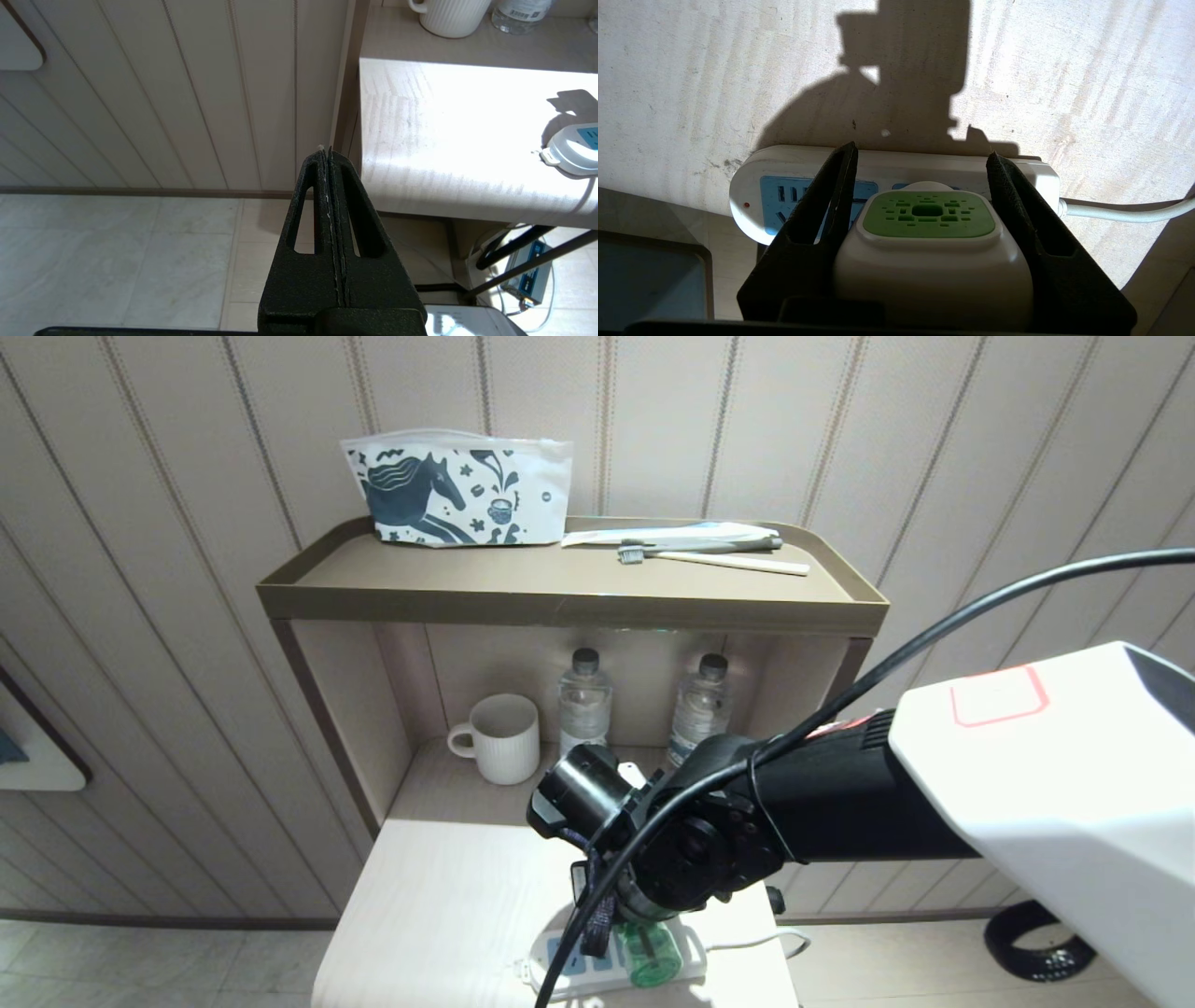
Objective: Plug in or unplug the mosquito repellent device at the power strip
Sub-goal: Insert the plug into the socket
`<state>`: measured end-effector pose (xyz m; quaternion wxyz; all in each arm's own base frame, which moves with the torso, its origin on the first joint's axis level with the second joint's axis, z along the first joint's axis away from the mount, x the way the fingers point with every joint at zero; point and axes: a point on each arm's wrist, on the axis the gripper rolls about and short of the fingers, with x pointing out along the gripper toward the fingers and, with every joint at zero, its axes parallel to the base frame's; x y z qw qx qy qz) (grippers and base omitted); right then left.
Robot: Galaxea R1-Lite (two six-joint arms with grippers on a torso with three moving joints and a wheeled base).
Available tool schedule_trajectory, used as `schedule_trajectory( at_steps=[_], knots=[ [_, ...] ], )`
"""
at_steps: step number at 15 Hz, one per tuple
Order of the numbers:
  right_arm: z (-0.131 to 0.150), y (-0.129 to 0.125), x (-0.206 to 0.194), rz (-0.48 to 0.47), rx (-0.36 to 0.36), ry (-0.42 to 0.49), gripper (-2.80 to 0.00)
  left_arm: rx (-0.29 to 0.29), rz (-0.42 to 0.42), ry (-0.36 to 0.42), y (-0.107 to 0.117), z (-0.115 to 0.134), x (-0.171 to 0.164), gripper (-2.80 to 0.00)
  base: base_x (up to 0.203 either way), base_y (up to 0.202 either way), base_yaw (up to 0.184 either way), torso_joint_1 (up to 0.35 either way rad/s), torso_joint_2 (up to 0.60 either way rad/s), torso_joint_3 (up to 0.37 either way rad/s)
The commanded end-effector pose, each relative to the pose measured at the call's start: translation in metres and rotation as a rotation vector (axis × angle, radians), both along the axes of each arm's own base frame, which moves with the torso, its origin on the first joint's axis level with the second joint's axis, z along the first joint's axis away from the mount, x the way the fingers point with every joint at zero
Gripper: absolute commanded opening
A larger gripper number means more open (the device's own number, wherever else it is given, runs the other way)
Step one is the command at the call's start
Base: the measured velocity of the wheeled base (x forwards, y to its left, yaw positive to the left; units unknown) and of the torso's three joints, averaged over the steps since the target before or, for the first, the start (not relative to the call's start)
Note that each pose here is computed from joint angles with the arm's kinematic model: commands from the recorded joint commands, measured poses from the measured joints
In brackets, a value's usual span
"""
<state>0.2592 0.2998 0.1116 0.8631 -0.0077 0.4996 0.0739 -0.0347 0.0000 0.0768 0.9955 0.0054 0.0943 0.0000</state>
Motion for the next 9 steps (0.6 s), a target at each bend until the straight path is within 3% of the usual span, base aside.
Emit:
schedule_trajectory(
  at_steps=[1, 9],
  knots=[
    [-0.0028, 0.0002, 0.0004, -0.003, -0.005, 0.008, -2.80, 0.000, 0.001, 0.003, 0.0000, -0.0001, 0.0001, -2.80, 0.000, 0.000, 0.000, 0.000, 0.00, 0.000],
    [-0.0014, 0.0025, -0.0052, -0.041, 0.022, 0.020, -2.80, 0.000, 0.001, 0.003, 0.0000, -0.0001, 0.0001, -2.80, 0.000, 0.000, 0.000, 0.000, 0.00, 0.000]
  ],
)
